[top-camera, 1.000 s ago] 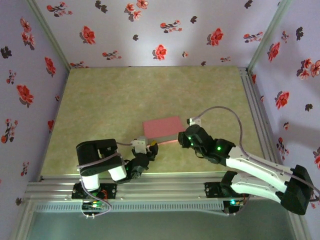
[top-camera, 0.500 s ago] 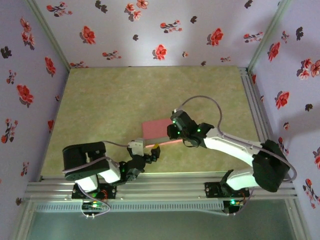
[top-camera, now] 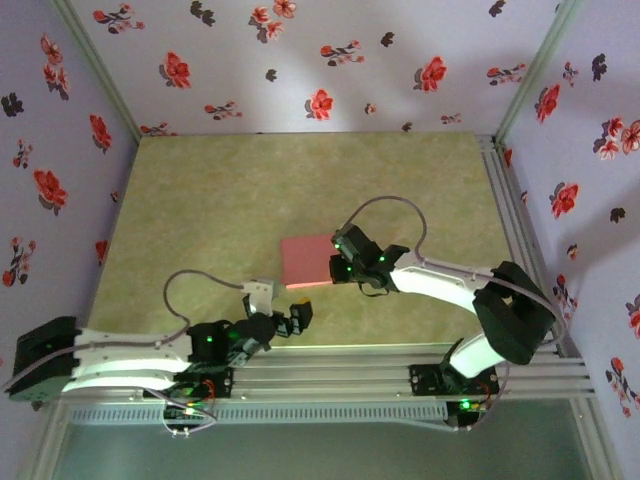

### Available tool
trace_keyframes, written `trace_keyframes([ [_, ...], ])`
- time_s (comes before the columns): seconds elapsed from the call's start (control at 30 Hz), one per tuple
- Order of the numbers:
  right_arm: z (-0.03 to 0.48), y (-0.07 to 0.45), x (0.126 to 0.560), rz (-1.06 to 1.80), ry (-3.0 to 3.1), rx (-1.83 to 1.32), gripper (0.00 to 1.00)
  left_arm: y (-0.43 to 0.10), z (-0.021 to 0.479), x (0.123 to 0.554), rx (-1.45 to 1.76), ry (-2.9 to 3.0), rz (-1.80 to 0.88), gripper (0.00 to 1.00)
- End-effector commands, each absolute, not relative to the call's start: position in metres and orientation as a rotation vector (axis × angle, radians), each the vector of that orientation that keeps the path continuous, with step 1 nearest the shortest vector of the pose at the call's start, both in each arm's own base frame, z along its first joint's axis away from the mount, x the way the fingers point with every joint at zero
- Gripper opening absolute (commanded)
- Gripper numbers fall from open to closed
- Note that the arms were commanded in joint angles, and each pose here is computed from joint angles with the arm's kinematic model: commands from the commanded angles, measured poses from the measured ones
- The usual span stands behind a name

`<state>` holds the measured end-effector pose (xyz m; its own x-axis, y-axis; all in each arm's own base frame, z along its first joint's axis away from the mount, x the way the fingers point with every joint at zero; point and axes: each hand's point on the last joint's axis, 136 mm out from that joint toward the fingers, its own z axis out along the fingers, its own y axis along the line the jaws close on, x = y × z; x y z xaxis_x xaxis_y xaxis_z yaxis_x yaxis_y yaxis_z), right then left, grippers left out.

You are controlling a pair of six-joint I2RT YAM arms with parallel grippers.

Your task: Fold the paper box

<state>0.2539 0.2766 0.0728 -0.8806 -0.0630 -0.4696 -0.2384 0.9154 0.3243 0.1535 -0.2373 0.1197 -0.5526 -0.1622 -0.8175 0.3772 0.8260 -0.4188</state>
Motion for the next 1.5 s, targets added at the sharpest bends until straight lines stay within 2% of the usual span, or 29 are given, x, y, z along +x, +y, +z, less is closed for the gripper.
trace_keyframes([
  [0.0, 0.061, 0.277, 0.256, 0.508, 2.633, -0.196, 0.17, -0.204, 0.095, 0.138, 0.148, 2.200, -0.656, 0.98],
  [0.27, 0.034, 0.268, 0.254, 0.411, 2.675, -0.202, 0.15, -0.180, 0.138, 0.145, 0.030, 2.113, -0.804, 1.00],
  [0.43, 0.031, 0.261, 0.252, 0.335, 2.678, -0.228, 0.14, -0.188, 0.157, 0.158, 0.015, 2.137, -0.842, 0.99],
  [0.87, 0.101, 0.281, 0.251, 0.625, 2.584, -0.245, 0.16, -0.242, 0.172, 0.220, -0.008, 2.200, -1.037, 0.99],
  [1.0, 0.106, 0.266, 0.254, 0.598, 2.588, -0.216, 0.20, -0.250, 0.163, 0.234, -0.023, 2.257, -1.075, 0.99],
  [1.17, 0.109, 0.239, 0.259, 0.581, 2.595, -0.127, 0.34, -0.251, 0.149, 0.239, -0.020, 2.344, -1.011, 0.99],
  [1.47, 0.086, 0.226, 0.256, 0.569, 2.679, -0.030, 0.41, -0.253, 0.129, 0.243, -0.038, 2.450, -0.964, 1.00],
])
